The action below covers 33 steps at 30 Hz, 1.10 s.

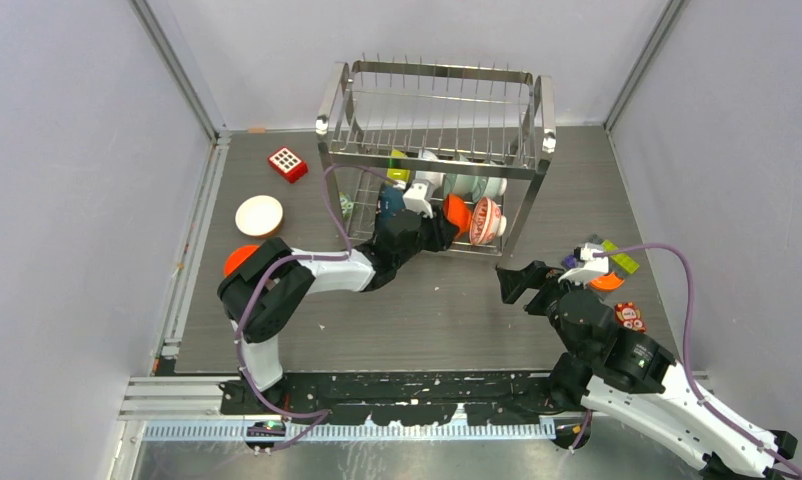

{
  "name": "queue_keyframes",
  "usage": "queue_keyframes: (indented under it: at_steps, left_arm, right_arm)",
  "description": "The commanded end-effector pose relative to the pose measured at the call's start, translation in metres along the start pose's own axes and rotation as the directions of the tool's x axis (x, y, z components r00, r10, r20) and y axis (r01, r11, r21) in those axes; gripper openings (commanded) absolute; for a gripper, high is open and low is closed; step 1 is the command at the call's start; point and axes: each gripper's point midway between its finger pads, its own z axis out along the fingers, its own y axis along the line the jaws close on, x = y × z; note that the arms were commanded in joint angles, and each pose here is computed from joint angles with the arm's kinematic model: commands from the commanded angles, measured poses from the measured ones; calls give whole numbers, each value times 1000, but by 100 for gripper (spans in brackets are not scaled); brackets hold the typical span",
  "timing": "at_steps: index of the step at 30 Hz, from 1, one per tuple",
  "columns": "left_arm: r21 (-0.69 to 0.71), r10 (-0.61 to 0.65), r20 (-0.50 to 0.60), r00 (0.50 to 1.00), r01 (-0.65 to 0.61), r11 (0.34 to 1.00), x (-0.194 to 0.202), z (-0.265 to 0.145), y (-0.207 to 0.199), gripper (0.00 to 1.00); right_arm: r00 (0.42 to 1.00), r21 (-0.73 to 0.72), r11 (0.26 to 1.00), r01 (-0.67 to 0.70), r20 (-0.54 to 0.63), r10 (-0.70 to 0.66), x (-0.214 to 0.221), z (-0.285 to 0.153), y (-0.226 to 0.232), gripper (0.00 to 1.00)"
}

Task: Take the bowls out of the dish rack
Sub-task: Pick up the bowl from the dish rack.

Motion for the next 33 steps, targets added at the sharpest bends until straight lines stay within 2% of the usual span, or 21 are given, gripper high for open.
queue_keyframes:
  at_steps: [1,10,19,25,33]
  left_arm:
    - [32,-11,60,998,9,999,-12,2,-2,35]
    - [110,-15,81,997,6,994,-18,-1,-16,16]
    - [131,-8,90,996,-4,991,-21,-4,-15,0]
    - [189,-18,132,991,-7,982,-27,-8,-22,0]
    - [346,-42,192,981,-27,938,-36,-14,-44,0]
  right_arm:
    - [1000,-10,1000,-12,19,12,-4,0,2,95]
    - [1000,-5,1000,-11,22,11,-4,1,2,95]
    - [1000,-1,1000,-7,21,7,-4,2,1,95]
    - [1000,-3,1000,-8,18,8,-3,1,2,95]
    - [1000,-3,1000,-7,17,7,-3,1,2,95]
